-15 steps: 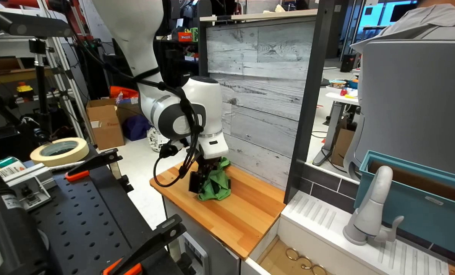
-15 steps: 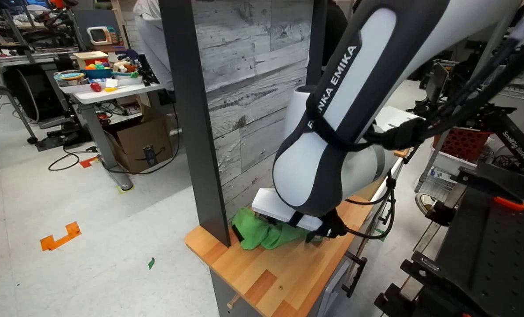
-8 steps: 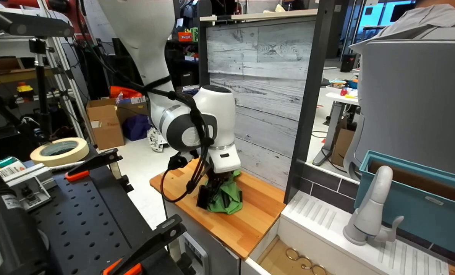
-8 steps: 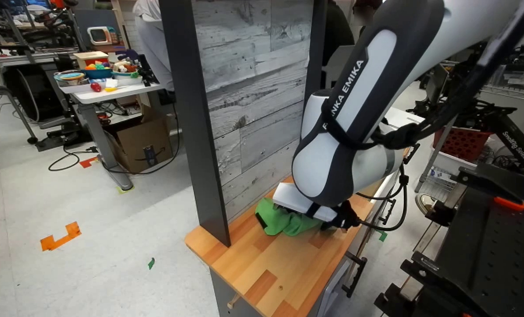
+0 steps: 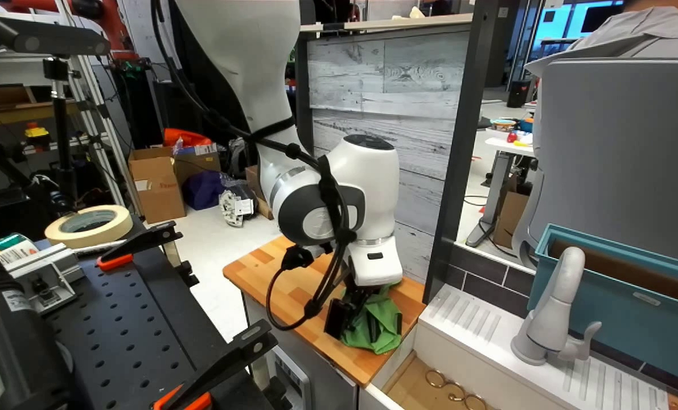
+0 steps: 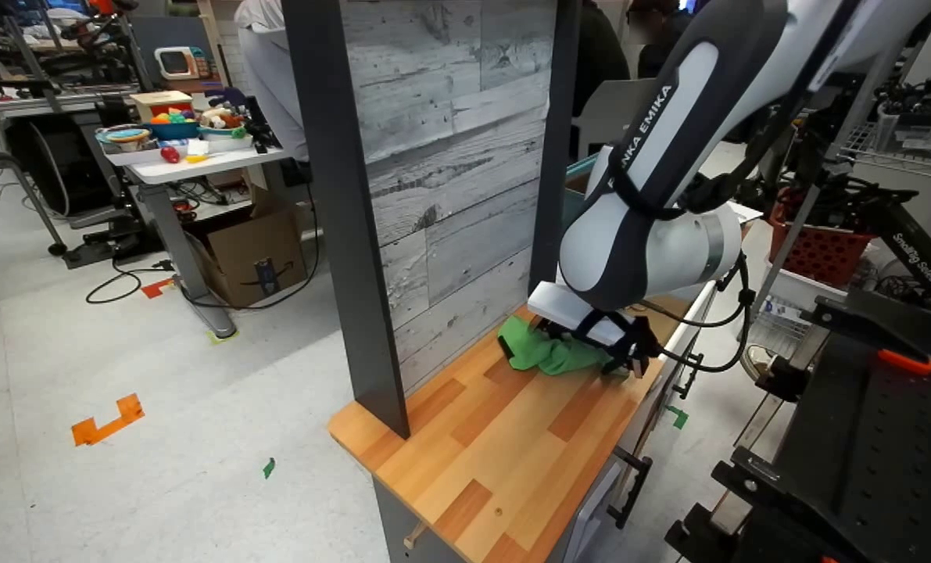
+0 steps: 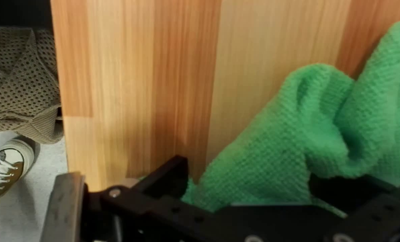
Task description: Slide the green towel to the right
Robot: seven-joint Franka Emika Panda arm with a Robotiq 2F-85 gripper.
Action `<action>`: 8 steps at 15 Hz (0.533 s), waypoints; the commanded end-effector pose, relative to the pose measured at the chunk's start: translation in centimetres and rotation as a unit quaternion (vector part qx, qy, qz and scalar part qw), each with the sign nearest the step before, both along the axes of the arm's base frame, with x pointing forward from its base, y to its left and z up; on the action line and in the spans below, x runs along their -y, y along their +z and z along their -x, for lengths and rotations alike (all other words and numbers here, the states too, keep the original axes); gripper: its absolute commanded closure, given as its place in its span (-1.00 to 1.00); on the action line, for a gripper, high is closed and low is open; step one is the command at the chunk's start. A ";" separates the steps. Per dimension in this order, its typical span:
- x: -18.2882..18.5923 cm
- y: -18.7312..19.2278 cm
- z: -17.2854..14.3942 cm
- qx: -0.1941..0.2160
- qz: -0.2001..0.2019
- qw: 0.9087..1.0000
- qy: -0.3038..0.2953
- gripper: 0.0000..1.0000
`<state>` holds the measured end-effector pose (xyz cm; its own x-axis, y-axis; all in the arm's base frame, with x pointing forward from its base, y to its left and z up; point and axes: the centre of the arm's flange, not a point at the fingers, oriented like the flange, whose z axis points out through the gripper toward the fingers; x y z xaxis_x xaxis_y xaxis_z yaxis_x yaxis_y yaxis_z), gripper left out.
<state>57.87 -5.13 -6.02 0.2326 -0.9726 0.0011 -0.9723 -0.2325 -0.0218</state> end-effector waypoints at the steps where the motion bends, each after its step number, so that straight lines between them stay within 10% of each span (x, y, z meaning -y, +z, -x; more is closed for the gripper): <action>1: 1.7 0.3 -0.6 0.012 0.004 1.000 -0.027 -1.00; 8: -0.2 7.8 2.4 0.017 0.050 0.997 0.063 -1.00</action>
<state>58.14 -6.43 -3.25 0.2710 -0.9608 0.0589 -0.9619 -0.2726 -0.0214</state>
